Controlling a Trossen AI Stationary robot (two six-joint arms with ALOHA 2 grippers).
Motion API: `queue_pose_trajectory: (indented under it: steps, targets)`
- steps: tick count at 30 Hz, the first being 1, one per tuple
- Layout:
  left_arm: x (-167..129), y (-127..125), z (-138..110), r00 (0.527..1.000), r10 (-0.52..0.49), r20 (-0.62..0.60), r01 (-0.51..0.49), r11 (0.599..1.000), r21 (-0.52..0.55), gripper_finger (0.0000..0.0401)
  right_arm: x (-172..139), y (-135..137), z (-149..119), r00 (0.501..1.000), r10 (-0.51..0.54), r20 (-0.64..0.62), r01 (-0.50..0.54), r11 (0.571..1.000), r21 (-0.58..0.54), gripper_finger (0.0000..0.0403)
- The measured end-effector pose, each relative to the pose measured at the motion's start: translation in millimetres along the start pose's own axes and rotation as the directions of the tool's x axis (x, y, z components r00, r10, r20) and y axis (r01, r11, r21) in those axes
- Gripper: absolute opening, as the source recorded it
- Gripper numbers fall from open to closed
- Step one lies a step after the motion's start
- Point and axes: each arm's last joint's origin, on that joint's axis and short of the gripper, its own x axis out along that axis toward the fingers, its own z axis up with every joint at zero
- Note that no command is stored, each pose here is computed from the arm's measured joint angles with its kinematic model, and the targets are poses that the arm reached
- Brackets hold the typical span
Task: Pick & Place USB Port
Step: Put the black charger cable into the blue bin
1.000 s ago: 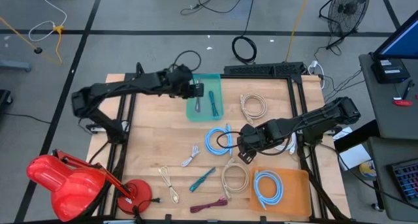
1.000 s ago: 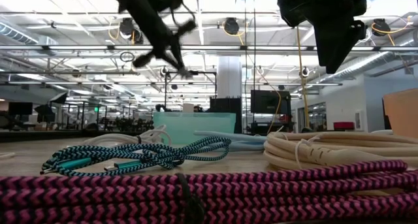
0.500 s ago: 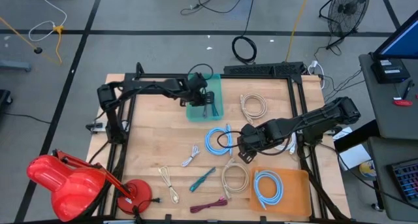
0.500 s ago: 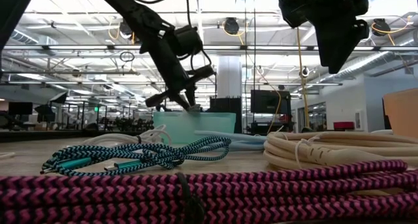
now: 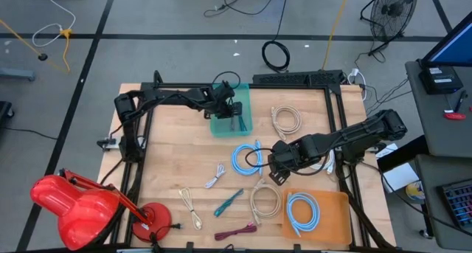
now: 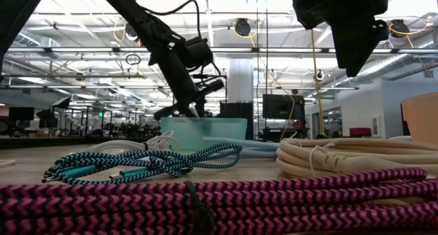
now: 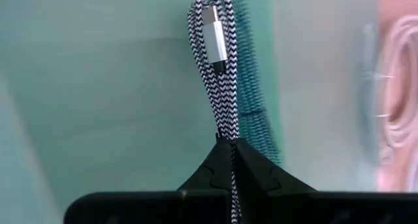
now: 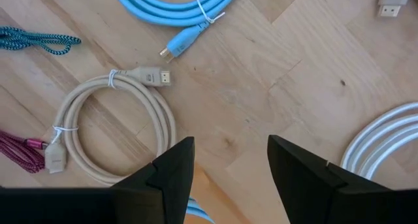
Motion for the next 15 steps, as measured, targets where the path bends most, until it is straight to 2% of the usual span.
queue_pose_trajectory:
  steps: [8,15]
  targets:
    - [18,-1,-5,0.999,-0.034,-0.033,0.034,0.999,-0.003,0.0000,0,1,-2,1.000,0.003,0.000,-0.003,1.000,-0.001,0.0185]
    - [30,-10,-6,0.988,-0.152,-0.032,0.152,0.988,0.002,0.0000,0,2,-3,1.000,0.003,0.004,-0.003,1.000,-0.001,0.0185]
